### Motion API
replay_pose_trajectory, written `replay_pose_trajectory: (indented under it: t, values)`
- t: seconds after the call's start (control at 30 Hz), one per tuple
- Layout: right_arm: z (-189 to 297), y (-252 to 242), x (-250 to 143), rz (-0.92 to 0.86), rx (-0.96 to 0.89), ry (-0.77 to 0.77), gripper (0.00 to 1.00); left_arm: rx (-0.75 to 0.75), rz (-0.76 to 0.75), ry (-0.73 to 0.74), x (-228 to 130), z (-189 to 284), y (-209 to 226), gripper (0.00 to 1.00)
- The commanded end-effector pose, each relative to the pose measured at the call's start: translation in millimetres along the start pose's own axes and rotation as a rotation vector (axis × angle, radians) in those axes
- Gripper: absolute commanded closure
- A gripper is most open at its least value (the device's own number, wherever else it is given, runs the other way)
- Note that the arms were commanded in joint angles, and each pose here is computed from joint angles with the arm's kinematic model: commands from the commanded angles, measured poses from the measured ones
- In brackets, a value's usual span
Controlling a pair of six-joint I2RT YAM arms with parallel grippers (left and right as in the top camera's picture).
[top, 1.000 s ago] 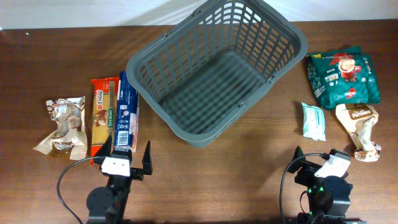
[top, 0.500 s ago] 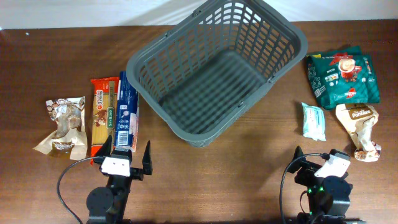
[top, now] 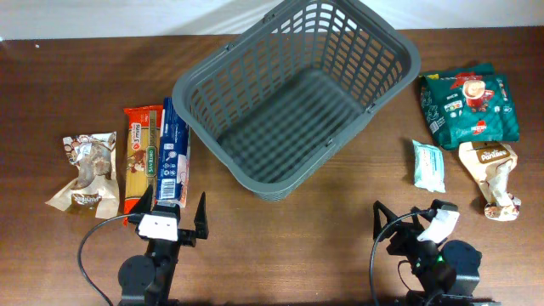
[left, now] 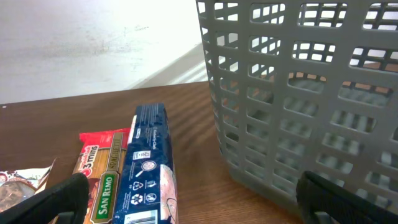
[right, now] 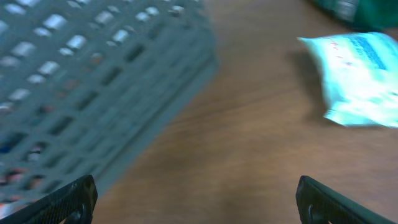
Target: Pack container
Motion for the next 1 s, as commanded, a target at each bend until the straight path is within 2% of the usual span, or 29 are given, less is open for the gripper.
replay_pose_trajectory:
  t: [0.0,0.1,0.17,0.3,0.33,0.43,0.53,0.6,0.73,0.83,0.87,0.97]
  values:
    - [17.8,24.7,35.2,0.017,0.087,-0.1,0.01,-0.017,0.006,-0.004,-2.0,-0.2,-1.4,0.01]
    - [38.0,39.3,78.4,0.041,0.006,-0.203,0.01,-0.017,0.006,-0.004,-2.0,-0.2,-1.4,0.01]
    - [47.6,55.2,109.8,0.086,-0.001,-0.209,0.01,-0.017,0.006,-0.004,-2.0,-0.2,-1.4,0.01]
    - [54.9,82.1,169.6,0.158,-0.052,-0.09,0.01,-0.017,0.006,-0.004,-2.0,-0.2,-1.4,0.01]
    - [56.8,95.0,195.9,0.2,-0.056,-0.027,0.01,-0.017,0.006,-0.004,-2.0,-0.2,-1.4,0.01]
    - [59.8,124.9,243.2,0.207,0.035,0.052,0.01,-0.017,0.006,-0.004,-2.0,-0.2,-1.4,0.01]
    - [56.2,141.9,284.2,0.254,0.06,0.029,0.01,-0.017,0.006,-0.004,-2.0,-0.2,-1.4,0.01]
    - [46.3,153.2,321.0,0.265,0.063,0.016,0.01,-0.017,0.006,-0.004,-2.0,-0.2,-1.4,0.01]
    - [8.0,155.0,358.6,0.264,0.049,0.077,0.01,-0.017,0.006,-0.004,-2.0,-0.2,-1.4,0.01]
    - [-34.0,145.1,370.9,0.281,0.031,0.168,0.01,-0.017,0.006,-0.004,-2.0,-0.2,-1.4,0.01]
    - [-63.9,134.7,371.6,0.3,0.021,0.23,0.01,-0.017,0.006,-0.004,-2.0,-0.2,-1.4,0.01]
    - [-105.3,116.9,364.0,0.342,0.015,0.323,0.01,-0.017,0.006,-0.004,-2.0,-0.2,-1.4,0.01]
Point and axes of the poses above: each gripper's point midway between its finger pads, its own z axis back along the fingers, its own y axis along the line the jaws close on, x = y × z, the point moved 9 cm from there along z, back along the fingers, and after that the axes turned 1 degree about z, right-handed, at the moved point
